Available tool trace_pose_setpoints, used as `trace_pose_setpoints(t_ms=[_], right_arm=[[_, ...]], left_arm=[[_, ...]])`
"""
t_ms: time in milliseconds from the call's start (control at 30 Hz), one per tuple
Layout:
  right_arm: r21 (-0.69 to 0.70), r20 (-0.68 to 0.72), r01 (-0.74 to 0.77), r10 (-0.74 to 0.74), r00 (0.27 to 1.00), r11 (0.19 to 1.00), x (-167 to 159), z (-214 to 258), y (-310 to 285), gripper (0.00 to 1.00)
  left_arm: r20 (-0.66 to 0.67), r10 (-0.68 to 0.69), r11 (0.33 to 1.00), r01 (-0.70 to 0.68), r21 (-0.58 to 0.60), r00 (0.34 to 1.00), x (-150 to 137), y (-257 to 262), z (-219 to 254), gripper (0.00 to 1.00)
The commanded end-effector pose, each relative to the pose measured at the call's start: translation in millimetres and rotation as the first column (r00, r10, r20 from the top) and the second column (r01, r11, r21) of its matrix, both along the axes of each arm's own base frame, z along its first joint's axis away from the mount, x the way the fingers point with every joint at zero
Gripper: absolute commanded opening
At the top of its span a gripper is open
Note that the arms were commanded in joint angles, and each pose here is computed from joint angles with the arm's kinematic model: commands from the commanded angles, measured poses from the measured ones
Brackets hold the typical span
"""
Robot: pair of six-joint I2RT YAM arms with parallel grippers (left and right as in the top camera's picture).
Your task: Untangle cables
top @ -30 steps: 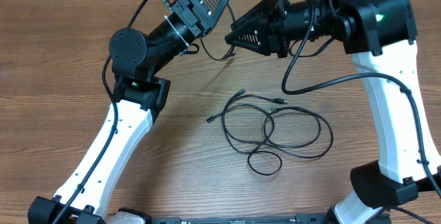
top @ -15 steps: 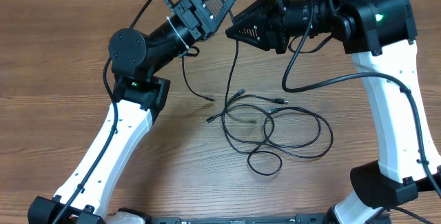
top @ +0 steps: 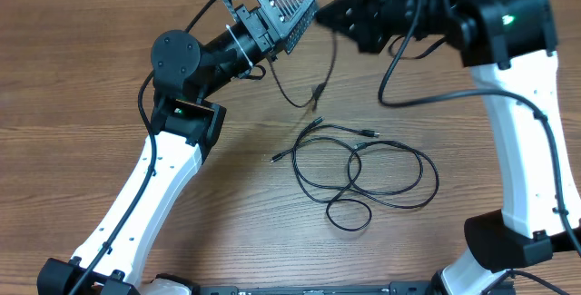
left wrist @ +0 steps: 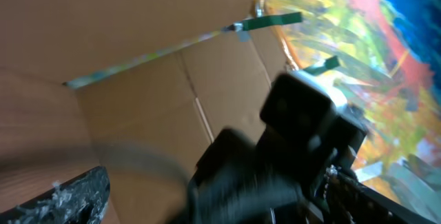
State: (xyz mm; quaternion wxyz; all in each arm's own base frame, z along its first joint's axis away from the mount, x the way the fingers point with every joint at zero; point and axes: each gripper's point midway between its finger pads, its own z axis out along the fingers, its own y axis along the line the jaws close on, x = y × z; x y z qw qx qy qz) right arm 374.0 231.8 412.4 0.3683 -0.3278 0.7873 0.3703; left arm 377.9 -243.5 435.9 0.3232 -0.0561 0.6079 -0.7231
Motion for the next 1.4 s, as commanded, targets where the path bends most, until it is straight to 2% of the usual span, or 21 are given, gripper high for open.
trace_pose_setpoints(t_ms=[0, 200, 267, 433, 533, 767, 833, 1000, 1033, 1167, 1200, 1300, 1333, 1367], right_arm=[[0.001, -0.094, 0.291, -0.290, 0.952, 0.957, 46, -5, -50, 0.04], [0.097, -0.122, 0.488, -0.476, 0.871, 0.867, 80, 13, -126, 0.04], [0.107, -0.134, 0.540, -0.526, 0.840, 0.835, 85, 15, -153, 0.04], [0.102, -0.161, 0.654, -0.637, 0.754, 0.749, 90, 12, -215, 0.04], [0.092, -0.199, 0.725, -0.700, 0.685, 0.683, 87, 7, -254, 0.04], [0.046, -0.279, 0.849, -0.809, 0.518, 0.527, 65, -8, -336, 0.04], [0.024, -0.301, 0.896, -0.851, 0.429, 0.443, 50, -14, -373, 0.04], [-0.031, -0.289, 0.954, -0.917, 0.276, 0.297, 30, -23, -425, 0.04], [-0.061, -0.270, 0.969, -0.939, 0.213, 0.238, 24, -26, -441, 0.04], [-0.146, -0.203, 0.986, -0.978, 0.046, 0.077, 6, -35, -479, 0.04], [-0.185, -0.162, 0.983, -0.986, -0.034, -0.004, -4, -39, -497, 0.04], [-0.237, -0.092, 0.963, -0.983, -0.156, -0.131, -21, -42, -523, 0.04], [-0.262, -0.048, 0.942, -0.972, -0.228, -0.208, -33, -43, -540, 0.04], [-0.271, -0.031, 0.933, -0.966, -0.256, -0.238, -38, -44, -546, 0.04]], left_arm=[[0.064, -0.059, 0.997, 0.056, 0.046, 0.996, -14, -7, 5, 1.00], [0.211, -0.133, 0.982, 0.100, 0.158, 0.968, -29, -15, -2, 1.00], [0.221, -0.140, 0.977, 0.099, 0.186, 0.965, -29, -16, -7, 1.00], [0.098, -0.127, 0.964, 0.100, 0.247, 0.987, -20, -17, -39, 1.00], [0.080, -0.122, 0.942, 0.090, 0.323, 0.989, -17, -17, -61, 1.00], [-0.024, -0.055, 0.839, 0.059, 0.541, 0.998, -12, -5, -133, 1.00], [-0.081, 0.017, 0.776, 0.038, 0.630, 0.997, -9, 7, -162, 1.00], [-0.141, 0.072, 0.704, 0.050, 0.708, 0.987, -13, 20, -190, 1.00], [-0.168, 0.096, 0.687, 0.057, 0.725, 0.981, -15, 25, -198, 1.00], [-0.231, 0.143, 0.647, 0.086, 0.757, 0.963, -21, 34, -215, 1.00], [-0.255, 0.158, 0.633, 0.101, 0.768, 0.954, -24, 38, -221, 1.00], [-0.286, 0.194, 0.602, 0.116, 0.790, 0.938, -29, 45, -232, 1.00], [-0.301, 0.214, 0.585, 0.125, 0.801, 0.929, -31, 49, -237, 1.00], [-0.307, 0.223, 0.577, 0.128, 0.806, 0.925, -32, 51, -239, 1.00]])
